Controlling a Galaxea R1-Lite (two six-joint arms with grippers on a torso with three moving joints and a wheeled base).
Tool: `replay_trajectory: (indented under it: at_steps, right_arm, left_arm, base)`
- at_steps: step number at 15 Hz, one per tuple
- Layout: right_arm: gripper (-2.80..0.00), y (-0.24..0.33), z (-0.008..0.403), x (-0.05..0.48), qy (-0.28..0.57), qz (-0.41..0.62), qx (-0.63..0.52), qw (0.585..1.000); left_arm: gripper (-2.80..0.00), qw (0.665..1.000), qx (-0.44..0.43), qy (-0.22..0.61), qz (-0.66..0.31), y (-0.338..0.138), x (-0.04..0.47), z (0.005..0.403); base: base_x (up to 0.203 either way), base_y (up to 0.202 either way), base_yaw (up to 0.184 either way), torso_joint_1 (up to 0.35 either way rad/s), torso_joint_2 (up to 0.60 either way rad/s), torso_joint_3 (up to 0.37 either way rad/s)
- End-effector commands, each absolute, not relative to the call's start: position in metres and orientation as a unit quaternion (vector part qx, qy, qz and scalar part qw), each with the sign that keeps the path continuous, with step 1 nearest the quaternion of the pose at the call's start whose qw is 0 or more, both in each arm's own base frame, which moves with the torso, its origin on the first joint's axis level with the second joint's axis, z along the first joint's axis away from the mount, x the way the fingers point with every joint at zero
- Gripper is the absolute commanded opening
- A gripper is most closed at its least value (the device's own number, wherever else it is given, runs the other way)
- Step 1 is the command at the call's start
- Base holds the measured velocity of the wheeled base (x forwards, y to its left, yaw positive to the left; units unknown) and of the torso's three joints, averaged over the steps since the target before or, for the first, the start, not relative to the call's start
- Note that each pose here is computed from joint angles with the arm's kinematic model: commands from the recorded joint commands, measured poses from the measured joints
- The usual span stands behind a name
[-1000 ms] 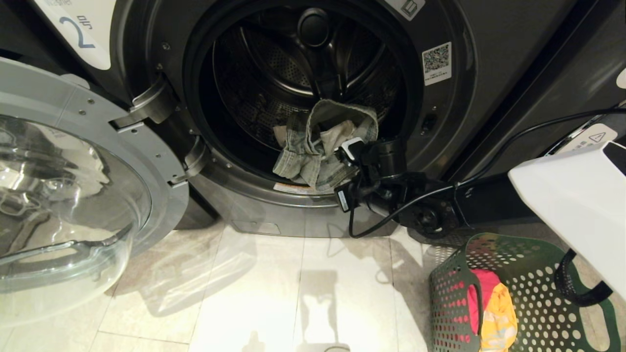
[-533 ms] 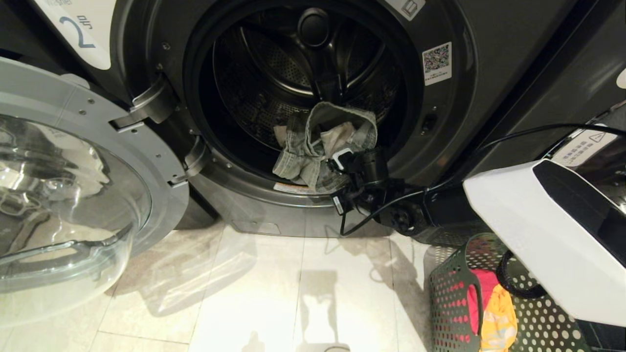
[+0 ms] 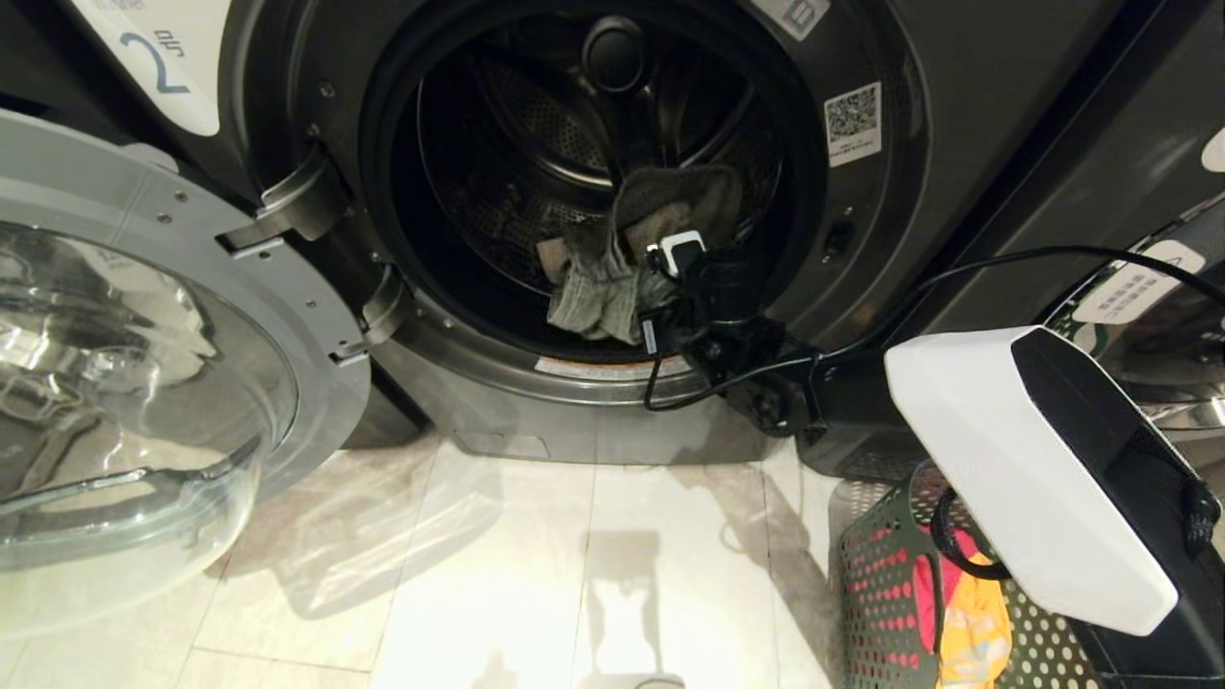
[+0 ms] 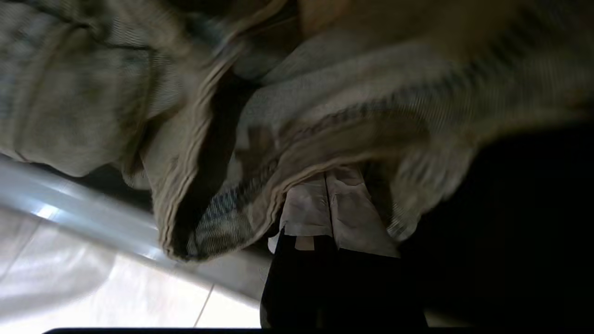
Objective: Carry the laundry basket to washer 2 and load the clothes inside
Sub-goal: Place the clothes into the washing machine
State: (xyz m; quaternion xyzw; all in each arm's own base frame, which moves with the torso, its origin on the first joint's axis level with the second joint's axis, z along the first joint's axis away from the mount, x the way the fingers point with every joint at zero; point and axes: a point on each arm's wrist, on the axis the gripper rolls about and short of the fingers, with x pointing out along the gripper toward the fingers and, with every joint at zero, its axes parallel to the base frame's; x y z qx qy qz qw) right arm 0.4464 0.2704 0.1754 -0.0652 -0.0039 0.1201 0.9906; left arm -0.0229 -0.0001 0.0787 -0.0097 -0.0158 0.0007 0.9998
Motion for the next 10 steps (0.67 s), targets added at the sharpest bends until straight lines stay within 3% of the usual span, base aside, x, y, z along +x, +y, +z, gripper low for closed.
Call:
replay_trajectory:
  at_steps: [1,4,10]
  right_arm:
    - [-2.8,0.272,0.187,0.444,-0.047,0.119,-0.048,0.991]
    - [-2.8,0.273,0.195,0.443,-0.105,0.096,-0.034,0.989]
    - [-2.8,0.272,0.22,0.409,-0.101,0.113,-0.023,0.988]
  left_arm:
    - [-2.8,1.0,-0.01,-0.011,0.001,0.0,-0.022,0.076]
    - [-2.8,1.0,-0.01,-0.011,0.001,0.0,-0.022,0.076]
    - [-2.8,1.0,-0.01,-0.011,0.001,0.0,-0.022,0.076]
  base:
    - [0.0,0.0,0.0,0.0,0.0,0.0]
    - [0.0,0.0,0.0,0.0,0.0,0.0]
    - [0.0,0.0,0.0,0.0,0.0,0.0]
